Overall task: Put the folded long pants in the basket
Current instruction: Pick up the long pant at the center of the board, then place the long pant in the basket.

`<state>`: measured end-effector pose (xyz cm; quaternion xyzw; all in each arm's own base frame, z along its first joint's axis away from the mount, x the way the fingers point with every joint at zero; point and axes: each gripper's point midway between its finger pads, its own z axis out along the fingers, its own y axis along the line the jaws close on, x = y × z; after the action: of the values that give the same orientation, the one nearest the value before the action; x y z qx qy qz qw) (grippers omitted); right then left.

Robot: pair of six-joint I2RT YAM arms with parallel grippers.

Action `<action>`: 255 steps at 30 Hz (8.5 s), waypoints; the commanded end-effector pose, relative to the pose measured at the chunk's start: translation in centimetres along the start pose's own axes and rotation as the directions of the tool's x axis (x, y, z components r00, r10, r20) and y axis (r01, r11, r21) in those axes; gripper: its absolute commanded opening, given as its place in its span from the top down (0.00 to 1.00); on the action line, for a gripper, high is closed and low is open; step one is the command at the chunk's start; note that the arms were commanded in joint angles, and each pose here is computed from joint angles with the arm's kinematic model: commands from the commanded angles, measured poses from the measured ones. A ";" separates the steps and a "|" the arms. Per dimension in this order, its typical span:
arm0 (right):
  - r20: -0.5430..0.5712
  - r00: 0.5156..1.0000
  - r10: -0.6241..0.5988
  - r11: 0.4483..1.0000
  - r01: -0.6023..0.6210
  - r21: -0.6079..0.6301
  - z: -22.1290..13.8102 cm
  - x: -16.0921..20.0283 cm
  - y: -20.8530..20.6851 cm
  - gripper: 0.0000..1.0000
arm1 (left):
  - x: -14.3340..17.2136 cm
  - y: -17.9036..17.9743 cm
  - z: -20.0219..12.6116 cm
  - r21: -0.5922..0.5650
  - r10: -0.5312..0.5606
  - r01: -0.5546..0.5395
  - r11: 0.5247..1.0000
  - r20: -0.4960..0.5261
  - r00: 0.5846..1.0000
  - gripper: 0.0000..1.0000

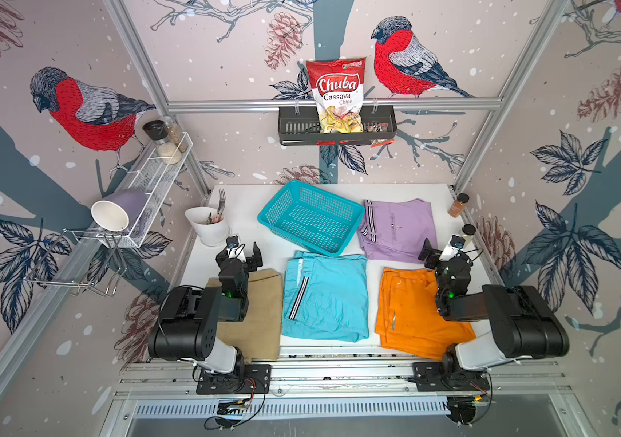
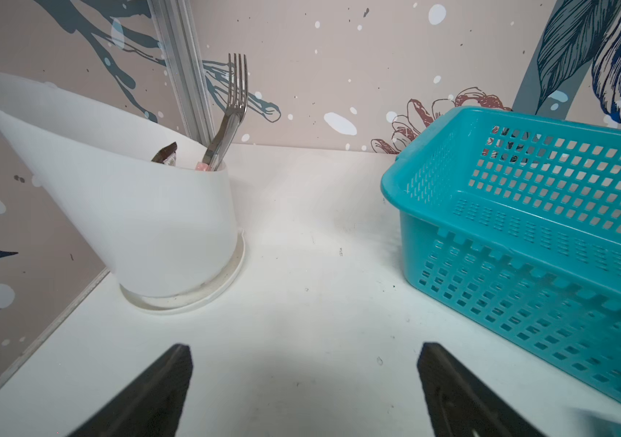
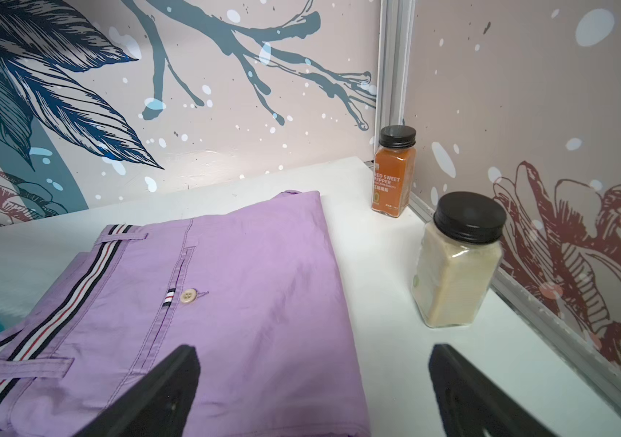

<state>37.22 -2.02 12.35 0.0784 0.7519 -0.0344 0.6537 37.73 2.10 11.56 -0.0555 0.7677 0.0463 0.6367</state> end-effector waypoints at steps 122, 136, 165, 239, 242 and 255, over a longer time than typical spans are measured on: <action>-0.742 0.670 -0.007 0.698 -0.528 -0.484 -17.6 -1.8 28.5 1.00 | -2.1 -23.0 -15.3 0.413 -0.078 0.618 0.669 -0.788 0.611 1.00; -0.602 0.770 0.213 0.656 -0.569 -0.495 -12.3 -15.1 28.8 1.00 | -21.7 -23.4 -10.6 0.480 -0.177 0.575 0.662 -0.646 0.743 1.00; -0.676 0.728 0.117 0.837 -0.439 -0.328 11.2 -2.1 34.5 1.00 | -10.4 -21.8 16.5 0.314 -0.177 0.654 0.688 -0.802 0.571 1.00; -0.792 0.606 -0.074 0.949 -0.201 -0.243 9.8 1.3 34.4 1.00 | -1.8 -14.0 11.0 -0.176 -0.416 0.603 0.778 -0.864 0.285 1.00; -0.813 0.576 -0.086 0.958 -0.176 -0.226 10.1 3.9 33.9 1.00 | -0.2 -14.1 11.5 -0.189 -0.404 0.580 0.793 -0.874 0.268 1.00; -0.831 0.547 -0.101 0.975 -0.111 -0.192 11.8 7.6 32.8 0.79 | 4.3 -13.9 13.3 -0.243 -0.387 0.462 0.853 -0.889 0.246 0.92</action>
<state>53.71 32.08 7.30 -0.0070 0.9562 0.1582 0.2460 54.05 -12.80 7.55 -0.1996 0.9319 -0.2731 0.1311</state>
